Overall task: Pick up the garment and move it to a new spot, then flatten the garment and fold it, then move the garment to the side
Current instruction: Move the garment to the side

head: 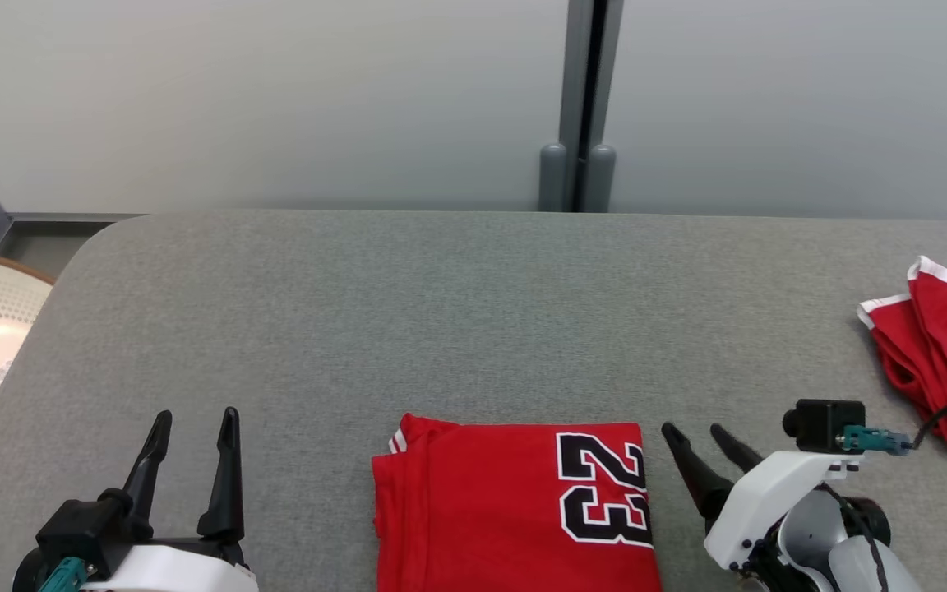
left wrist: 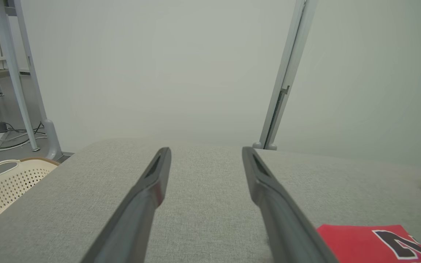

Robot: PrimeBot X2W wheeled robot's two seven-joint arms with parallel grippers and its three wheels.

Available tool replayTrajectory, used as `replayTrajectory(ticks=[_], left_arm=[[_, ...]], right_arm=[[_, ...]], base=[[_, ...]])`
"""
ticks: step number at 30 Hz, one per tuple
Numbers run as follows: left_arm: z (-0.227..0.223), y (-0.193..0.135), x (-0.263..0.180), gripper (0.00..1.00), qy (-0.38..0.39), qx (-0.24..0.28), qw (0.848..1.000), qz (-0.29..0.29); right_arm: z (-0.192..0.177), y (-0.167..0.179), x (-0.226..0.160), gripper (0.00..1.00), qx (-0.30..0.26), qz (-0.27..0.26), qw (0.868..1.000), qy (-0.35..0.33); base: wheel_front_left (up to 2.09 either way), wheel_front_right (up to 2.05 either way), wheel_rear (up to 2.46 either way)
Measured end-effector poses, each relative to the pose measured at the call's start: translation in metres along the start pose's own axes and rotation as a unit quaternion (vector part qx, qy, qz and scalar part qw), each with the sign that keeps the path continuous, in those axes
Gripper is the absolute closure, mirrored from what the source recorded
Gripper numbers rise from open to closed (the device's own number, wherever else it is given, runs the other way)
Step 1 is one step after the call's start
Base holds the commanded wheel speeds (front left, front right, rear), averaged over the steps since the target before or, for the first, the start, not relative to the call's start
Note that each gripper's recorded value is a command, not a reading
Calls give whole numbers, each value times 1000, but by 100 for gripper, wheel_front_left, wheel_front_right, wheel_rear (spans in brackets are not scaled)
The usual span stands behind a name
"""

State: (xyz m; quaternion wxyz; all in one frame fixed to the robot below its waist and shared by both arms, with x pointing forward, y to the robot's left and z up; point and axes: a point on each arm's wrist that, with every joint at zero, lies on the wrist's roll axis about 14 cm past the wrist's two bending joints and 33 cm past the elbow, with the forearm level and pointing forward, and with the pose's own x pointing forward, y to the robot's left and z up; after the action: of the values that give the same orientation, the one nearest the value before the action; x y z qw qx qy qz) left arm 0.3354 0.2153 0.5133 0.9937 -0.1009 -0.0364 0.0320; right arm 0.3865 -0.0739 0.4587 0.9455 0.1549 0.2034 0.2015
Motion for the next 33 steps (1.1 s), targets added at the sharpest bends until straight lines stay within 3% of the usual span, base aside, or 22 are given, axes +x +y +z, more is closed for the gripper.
replayTrajectory(ticks=[5,7,14,15,16,17,25,33], left_arm=[[-1,14,-11,0,4,3,1000,21],[3,20,-14,0,-1,5,1000,31],[-3,27,-19,0,11,4,999,46],[-3,27,-18,0,11,5,999,45],[-3,27,-16,0,11,5,999,44],[-4,26,-16,0,13,5,999,42],[-3,2,1,0,10,5,1000,1],[-7,-63,29,0,11,-5,995,-101]], right_arm=[[-47,16,15,0,21,19,992,122],[-70,25,18,0,25,30,983,178],[-101,24,15,0,50,25,968,245],[-101,24,16,42,51,26,968,244],[-100,25,16,66,53,27,968,242],[-99,26,16,100,54,29,969,238],[-55,27,24,100,49,34,987,147],[-7,-22,1,100,19,-18,997,70]], base=[[0,0,0],[0,0,0],[0,0,0],[0,0,0],[0,0,0],[0,0,0],[0,0,0],[0,0,0]])
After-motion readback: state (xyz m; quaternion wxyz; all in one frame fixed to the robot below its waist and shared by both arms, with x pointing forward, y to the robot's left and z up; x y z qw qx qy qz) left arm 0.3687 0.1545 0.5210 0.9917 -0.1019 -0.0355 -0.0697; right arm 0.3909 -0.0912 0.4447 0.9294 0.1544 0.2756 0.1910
